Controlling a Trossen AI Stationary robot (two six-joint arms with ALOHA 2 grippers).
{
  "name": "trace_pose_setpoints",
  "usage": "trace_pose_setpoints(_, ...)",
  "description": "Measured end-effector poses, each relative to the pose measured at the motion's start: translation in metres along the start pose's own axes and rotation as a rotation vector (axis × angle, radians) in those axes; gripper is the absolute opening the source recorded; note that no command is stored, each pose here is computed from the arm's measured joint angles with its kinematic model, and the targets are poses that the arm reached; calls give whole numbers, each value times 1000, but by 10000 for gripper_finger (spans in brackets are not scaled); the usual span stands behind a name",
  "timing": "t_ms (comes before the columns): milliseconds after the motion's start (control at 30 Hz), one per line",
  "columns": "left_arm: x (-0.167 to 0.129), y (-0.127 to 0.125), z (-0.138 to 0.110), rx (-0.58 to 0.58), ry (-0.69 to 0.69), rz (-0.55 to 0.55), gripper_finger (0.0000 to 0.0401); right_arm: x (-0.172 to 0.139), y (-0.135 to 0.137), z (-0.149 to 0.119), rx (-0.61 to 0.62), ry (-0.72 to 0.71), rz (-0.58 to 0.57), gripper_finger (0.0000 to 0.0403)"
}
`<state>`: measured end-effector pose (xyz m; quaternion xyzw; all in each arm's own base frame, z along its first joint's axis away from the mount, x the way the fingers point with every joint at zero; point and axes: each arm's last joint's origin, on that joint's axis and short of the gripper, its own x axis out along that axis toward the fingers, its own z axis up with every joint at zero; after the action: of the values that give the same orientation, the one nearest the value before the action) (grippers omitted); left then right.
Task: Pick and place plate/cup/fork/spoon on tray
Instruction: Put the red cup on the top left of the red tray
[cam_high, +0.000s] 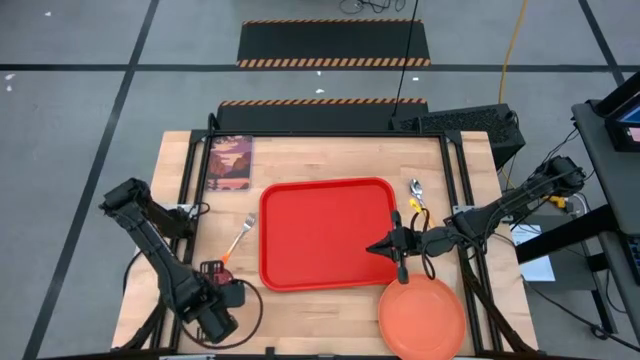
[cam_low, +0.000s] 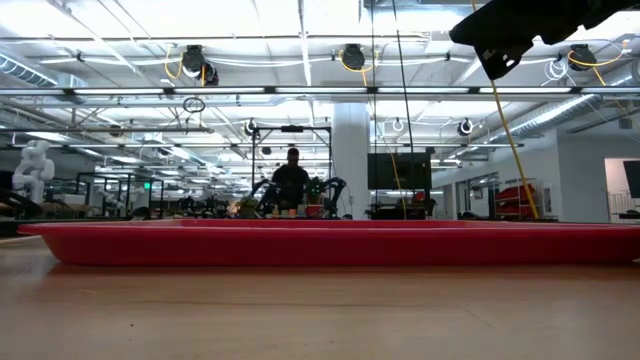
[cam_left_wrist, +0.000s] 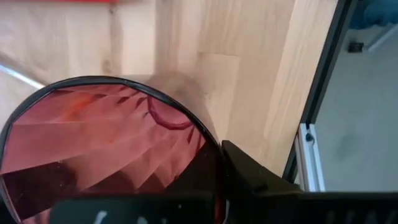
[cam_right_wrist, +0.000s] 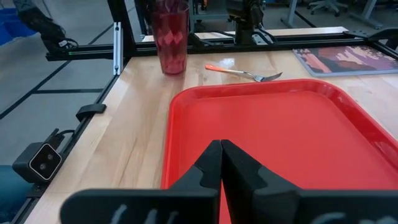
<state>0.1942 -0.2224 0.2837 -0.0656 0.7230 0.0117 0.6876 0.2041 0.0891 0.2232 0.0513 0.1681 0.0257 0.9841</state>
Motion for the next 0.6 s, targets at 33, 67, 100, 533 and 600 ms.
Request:
trace_pose_setpoints(33,-5,2,2,-2,2,3,8,0,0,0,0,1,-1,0)
trace_pose_setpoints(67,-11,5,4,-3,2,5,9,0,0,0,-2,4,-1,0)
trace_pose_setpoints(100,-16,7,6,-4,3,8,11,0,0,-1,-3,8,-3,0)
trace_pose_setpoints(533,-60,45,40,194,-98,95,16,0,-1,-2,-9,23,-10,0)
trace_pose_setpoints(600,-62,53,47,218,-108,105,12,0,-1,-2,-10,24,-10,0)
